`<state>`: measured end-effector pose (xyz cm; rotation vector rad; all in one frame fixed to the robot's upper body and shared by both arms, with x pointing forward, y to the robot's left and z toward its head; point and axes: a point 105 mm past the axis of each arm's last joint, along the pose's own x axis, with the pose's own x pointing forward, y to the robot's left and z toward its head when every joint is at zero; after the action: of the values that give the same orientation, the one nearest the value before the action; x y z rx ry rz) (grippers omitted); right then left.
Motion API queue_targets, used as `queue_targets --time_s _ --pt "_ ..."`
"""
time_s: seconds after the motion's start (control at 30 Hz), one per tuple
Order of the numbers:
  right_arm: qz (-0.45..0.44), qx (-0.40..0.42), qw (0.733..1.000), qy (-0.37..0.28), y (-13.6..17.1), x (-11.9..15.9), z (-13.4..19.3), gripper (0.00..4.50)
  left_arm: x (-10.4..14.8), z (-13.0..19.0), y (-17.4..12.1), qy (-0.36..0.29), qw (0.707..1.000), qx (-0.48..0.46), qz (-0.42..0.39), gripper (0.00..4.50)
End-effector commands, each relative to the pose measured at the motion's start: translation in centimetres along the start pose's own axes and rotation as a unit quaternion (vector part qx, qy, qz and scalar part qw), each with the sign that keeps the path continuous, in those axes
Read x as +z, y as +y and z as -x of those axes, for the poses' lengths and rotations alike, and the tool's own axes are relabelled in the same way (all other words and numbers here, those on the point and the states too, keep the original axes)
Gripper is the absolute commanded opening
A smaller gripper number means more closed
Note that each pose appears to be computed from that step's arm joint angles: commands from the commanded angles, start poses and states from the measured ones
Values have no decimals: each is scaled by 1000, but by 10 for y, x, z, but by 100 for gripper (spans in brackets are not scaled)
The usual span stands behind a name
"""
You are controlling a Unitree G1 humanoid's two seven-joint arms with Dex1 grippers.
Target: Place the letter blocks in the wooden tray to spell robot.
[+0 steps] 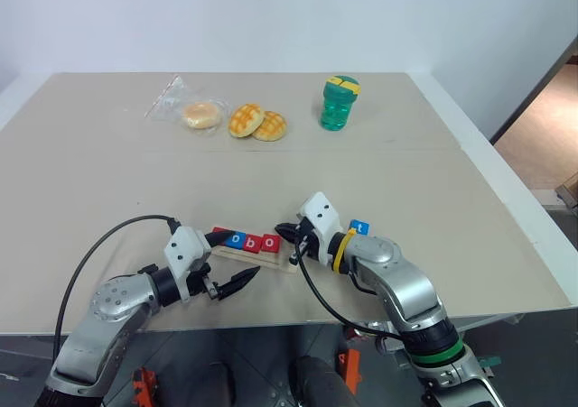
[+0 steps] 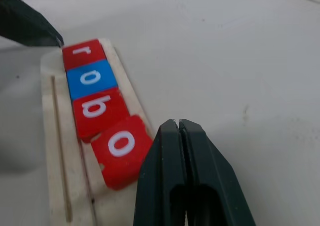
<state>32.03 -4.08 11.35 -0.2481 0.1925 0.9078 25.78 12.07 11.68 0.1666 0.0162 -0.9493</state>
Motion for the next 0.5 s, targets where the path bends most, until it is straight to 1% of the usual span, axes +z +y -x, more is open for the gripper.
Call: queue_targets --time_s 0.03,0.5 --pt "16 13 1000 -20 7 12 4 3 9 1 5 -11 1000 7 -17 450" --pt "15 46 999 -18 18 13 8 3 9 -1 6 -6 1000 3 -21 450"
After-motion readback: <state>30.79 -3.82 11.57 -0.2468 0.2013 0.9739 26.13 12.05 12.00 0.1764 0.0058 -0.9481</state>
